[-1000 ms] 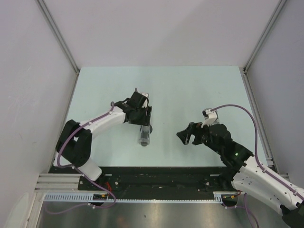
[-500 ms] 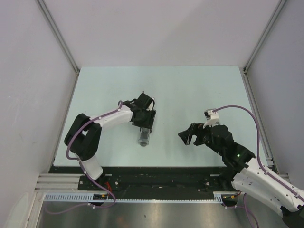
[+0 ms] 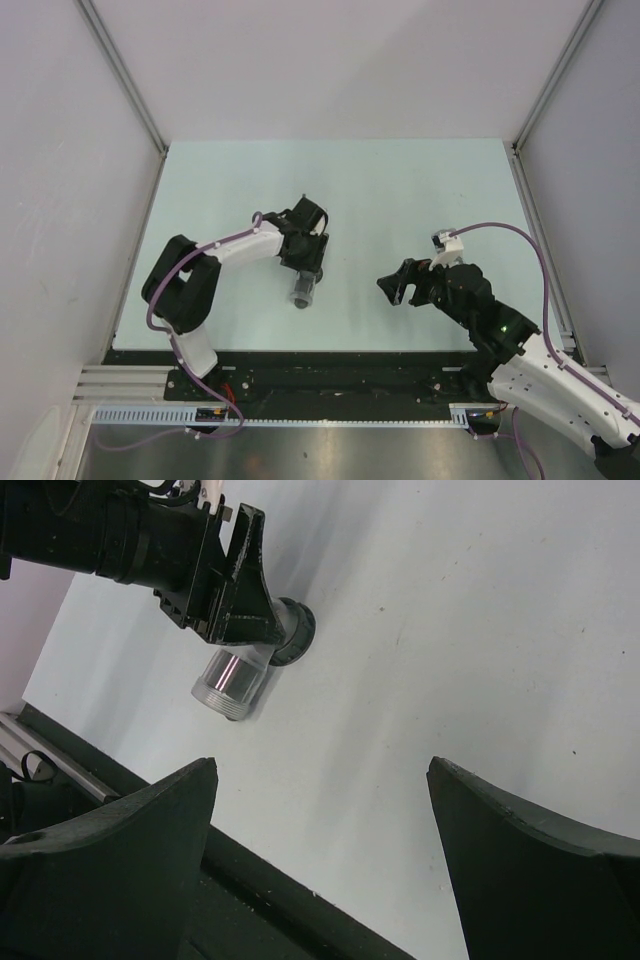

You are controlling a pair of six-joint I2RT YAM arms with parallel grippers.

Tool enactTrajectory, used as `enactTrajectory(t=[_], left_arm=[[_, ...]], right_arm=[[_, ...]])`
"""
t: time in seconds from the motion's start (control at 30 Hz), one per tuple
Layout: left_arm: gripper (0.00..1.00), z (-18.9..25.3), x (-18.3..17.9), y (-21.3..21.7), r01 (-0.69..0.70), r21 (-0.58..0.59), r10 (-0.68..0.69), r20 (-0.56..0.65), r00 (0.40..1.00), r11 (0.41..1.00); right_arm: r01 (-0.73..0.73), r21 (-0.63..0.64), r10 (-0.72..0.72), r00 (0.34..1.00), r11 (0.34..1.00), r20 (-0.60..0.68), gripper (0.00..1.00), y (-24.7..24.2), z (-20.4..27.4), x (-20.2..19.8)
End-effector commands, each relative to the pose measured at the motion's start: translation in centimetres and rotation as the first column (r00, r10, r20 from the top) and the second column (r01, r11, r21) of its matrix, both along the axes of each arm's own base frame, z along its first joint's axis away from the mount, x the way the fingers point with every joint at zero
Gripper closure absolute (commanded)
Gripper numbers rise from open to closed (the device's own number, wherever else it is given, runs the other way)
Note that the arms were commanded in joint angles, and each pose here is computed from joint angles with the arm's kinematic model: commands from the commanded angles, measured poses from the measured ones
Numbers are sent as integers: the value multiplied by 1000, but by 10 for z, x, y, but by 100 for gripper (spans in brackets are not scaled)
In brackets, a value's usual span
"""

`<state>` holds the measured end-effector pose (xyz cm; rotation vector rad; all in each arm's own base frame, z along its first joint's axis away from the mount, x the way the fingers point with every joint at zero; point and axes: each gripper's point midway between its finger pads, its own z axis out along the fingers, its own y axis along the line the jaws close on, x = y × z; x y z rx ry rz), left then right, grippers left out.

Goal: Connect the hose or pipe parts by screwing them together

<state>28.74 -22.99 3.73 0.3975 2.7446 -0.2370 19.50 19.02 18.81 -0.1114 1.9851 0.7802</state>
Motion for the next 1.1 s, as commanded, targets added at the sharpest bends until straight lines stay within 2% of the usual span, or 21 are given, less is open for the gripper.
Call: enactTrajectory(t=[0.0,0.03,0.23,0.37,0.57,0.7,0.87,1.0,1.07], left_arm=[[43,3,6,-8,30,1,-30,17,999,1000],[51,3,6,-9,34,0,-34,15,999,999],[79,3,4,-11,49,-9,-49,8,999,999],[98,12,0,-19,70,-60,-70,4,998,996],[100,46,-7,-26,85,-157,-79,45,996,984],[100,56,-6,-19,45,-176,-33,66,997,983],[100,55,10,15,-173,-151,190,112,975,973],[99,39,19,50,-374,-227,394,49,918,899],[96,40,20,54,-421,-277,445,25,895,864]], right_arm=[[15,2,-15,999,1000,30,9,-3,7,3],[14,3,-15,999,1000,31,9,-3,7,3],[15,9,-15,999,1000,30,9,-3,8,3],[14,19,-15,999,1000,40,9,-2,11,4],[13,32,-15,999,999,51,10,0,15,6],[-3,39,2,999,999,38,9,6,13,6],[-28,45,27,1000,999,15,9,13,9,5],[-28,46,27,1000,999,8,9,13,8,3],[-22,38,21,1000,999,3,9,10,6,2]])
